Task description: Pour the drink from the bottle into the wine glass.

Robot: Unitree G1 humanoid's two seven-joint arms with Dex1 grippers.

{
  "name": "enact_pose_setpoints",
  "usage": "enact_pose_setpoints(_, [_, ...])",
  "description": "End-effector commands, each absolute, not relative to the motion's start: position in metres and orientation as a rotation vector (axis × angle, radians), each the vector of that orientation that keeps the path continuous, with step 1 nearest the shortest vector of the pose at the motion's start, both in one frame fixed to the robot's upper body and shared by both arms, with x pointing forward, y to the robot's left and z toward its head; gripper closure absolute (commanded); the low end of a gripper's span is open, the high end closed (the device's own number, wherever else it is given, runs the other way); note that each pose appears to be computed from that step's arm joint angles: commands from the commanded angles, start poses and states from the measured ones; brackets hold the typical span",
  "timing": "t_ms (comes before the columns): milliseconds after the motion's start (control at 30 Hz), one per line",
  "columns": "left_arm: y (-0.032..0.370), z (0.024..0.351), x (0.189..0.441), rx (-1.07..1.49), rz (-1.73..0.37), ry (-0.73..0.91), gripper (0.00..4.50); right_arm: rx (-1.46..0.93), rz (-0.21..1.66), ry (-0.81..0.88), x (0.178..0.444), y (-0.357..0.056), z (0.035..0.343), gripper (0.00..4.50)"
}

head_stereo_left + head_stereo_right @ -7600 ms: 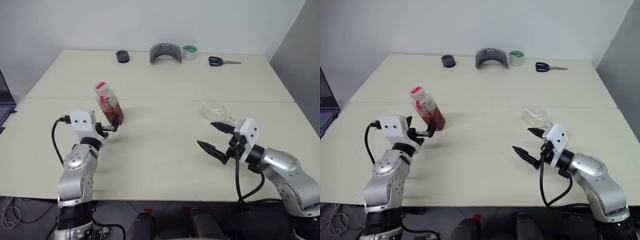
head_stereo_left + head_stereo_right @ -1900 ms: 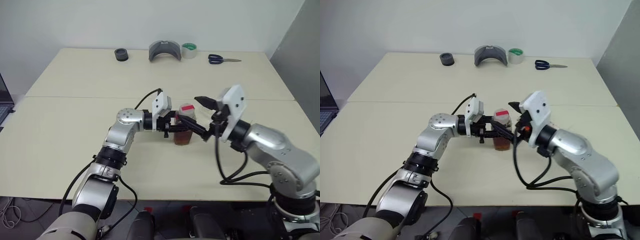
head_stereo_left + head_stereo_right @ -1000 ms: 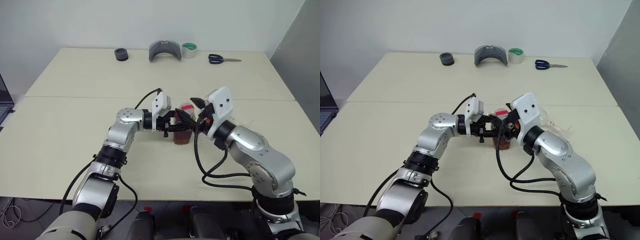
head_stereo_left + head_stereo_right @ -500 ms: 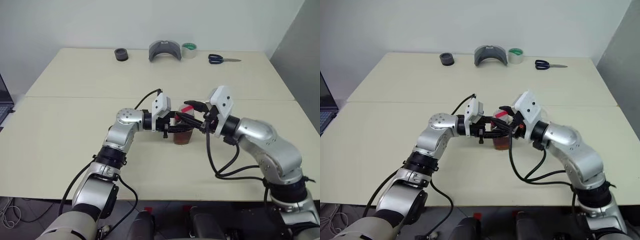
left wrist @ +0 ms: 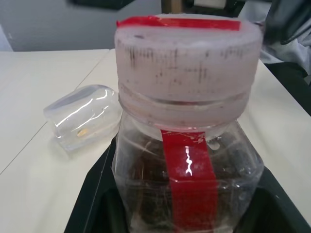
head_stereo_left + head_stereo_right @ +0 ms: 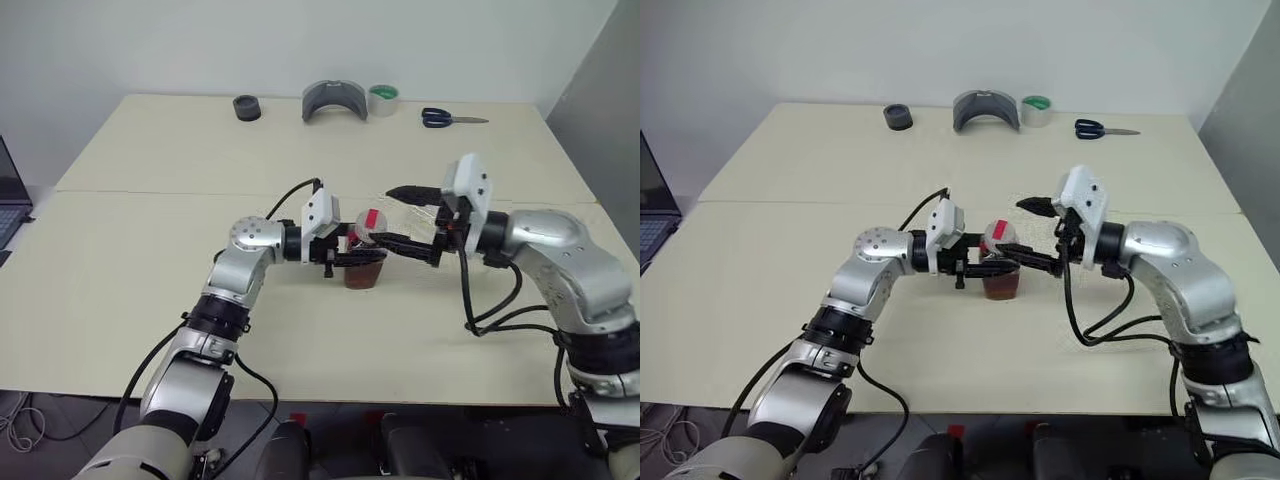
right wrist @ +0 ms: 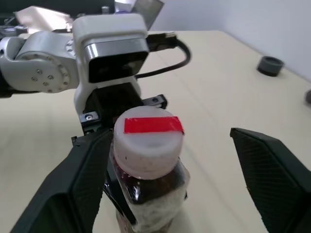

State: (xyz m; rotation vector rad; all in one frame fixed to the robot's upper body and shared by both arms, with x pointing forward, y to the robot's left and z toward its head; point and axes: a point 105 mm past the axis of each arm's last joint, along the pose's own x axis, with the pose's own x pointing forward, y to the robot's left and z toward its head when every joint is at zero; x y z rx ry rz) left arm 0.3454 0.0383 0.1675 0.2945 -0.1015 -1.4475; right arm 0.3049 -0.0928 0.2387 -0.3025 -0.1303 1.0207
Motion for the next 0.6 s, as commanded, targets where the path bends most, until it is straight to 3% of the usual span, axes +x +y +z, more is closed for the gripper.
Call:
enact_pose_setpoints(33, [0.037,0.187,0.347,0.307,-1.426,-0.181,2.68,-0.217,0.853,-0.228,0.285,-0.087,0.249,0.56])
enact_pose_setpoints(333, [0.035,0.190,0.350,0.297,-1.430,-0.180,2.68,-0.118,0.668,-0.224,0.286,-0.062,0.232,0.56])
enact_pose_setpoints(600, [0.034,0.191,0.352,0.300,-1.441,-0.180,2.68,-0.132,0.667,-0.218,0.292,-0.056,0.225,0.56])
